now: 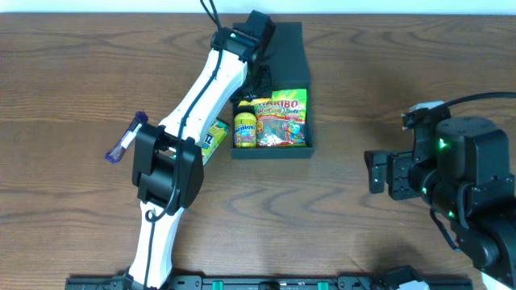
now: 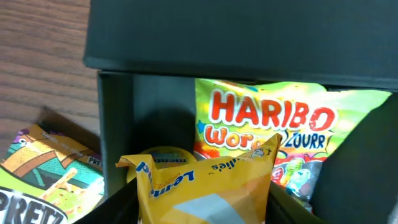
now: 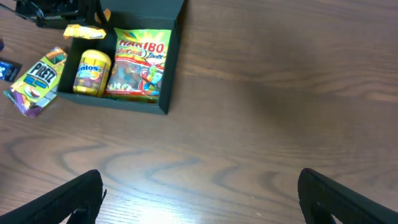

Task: Pack container
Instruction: 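Carry the orange packet right and drop it into the black box, then move the left gripper to the Pretz box and grasp it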

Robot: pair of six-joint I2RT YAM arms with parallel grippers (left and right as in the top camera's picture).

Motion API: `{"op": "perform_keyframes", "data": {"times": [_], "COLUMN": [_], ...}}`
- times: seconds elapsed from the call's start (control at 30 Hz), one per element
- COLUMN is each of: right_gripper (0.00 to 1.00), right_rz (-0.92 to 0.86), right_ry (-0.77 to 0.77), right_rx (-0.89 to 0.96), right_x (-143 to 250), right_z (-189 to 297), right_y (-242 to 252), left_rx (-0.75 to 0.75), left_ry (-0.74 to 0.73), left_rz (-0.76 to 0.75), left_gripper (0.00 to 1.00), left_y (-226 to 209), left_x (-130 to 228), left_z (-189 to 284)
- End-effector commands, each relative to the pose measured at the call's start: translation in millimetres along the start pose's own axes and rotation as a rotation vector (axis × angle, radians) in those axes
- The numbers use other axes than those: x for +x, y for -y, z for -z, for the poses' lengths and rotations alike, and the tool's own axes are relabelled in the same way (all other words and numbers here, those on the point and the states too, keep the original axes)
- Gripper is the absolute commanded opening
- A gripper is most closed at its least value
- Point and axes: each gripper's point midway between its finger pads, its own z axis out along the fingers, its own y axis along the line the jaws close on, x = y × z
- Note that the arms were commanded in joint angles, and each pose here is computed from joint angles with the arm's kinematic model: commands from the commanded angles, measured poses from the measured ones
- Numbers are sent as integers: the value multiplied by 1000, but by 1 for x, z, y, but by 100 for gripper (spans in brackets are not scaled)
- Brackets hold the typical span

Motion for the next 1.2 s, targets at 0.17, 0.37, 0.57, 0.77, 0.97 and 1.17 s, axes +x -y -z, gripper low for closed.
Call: {"op": "perform_keyframes", "data": {"times": [0.17,0.37,0.57,0.77,0.97,1.17], "right_gripper": [99,99,99,99,99,99], "right_rz": [7,7,7,7,7,7], "right_ry": [3,3,3,3,3,3], "right_rx": [11,12,12,12,12,11], "right_x": [0,0,0,0,0,0], "right_z": [1,1,1,1,1,1], "right_y": [3,3,3,3,3,3], "left_rx": [-27,9,-113,-255,-290,-198], "left_ry": [22,33,183,288,265,124], "left_rz": [23,11,41,48,151,-163], "left_gripper": [80,75,76,79,79,79], "left_y": [-11,-6,-41,-94,-149,-156], "left_x": [-7,-8,-28,-33,-29,-18], "left_z": [3,15,68,129,155,143]}}
